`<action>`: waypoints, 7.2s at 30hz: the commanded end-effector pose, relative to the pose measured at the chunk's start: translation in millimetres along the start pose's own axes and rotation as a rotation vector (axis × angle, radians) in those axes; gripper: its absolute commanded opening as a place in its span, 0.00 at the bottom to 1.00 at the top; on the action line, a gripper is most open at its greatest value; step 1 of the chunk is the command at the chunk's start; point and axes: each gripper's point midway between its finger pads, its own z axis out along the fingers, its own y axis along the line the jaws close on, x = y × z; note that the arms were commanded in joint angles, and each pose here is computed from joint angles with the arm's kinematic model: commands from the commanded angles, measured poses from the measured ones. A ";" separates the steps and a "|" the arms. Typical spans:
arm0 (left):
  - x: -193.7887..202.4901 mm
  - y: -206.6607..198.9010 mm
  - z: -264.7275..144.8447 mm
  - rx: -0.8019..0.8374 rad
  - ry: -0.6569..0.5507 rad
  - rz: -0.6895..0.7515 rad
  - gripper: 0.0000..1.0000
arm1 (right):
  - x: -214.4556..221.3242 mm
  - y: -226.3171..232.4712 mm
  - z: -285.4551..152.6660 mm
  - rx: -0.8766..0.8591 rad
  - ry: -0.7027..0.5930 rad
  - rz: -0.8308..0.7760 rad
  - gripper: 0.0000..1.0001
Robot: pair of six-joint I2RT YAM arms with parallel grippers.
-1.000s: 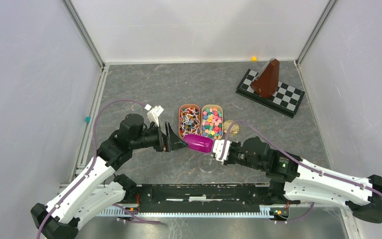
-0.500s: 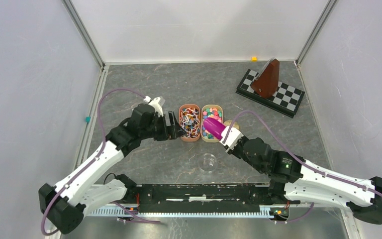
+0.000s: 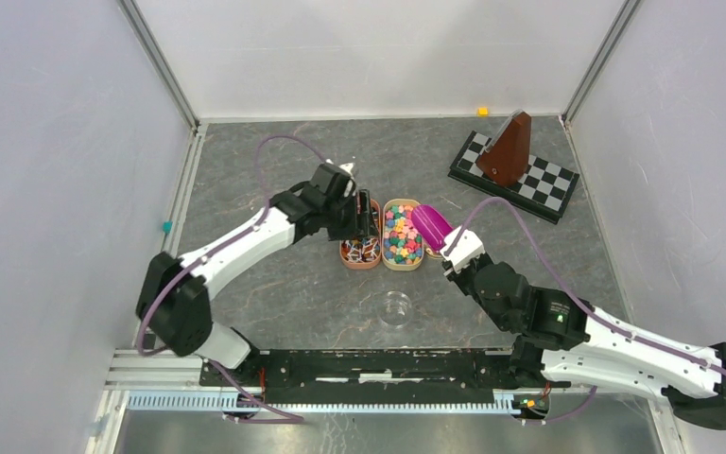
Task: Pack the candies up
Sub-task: Adjust the storage box at the center of the board, then scoop the fake candies from the storage box.
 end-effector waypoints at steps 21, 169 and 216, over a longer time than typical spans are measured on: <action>-30.7 7.4 96.2 -0.299 0.037 0.072 0.50 | -11.4 -9.0 -17.3 -0.020 -0.129 0.125 0.00; 31.6 26.5 -187.6 0.145 -0.518 0.326 1.00 | 14.0 8.7 85.9 -0.088 0.832 -0.218 0.00; 37.0 30.9 -184.5 0.140 -0.505 0.312 1.00 | 60.0 63.3 177.8 -0.210 0.950 -0.284 0.00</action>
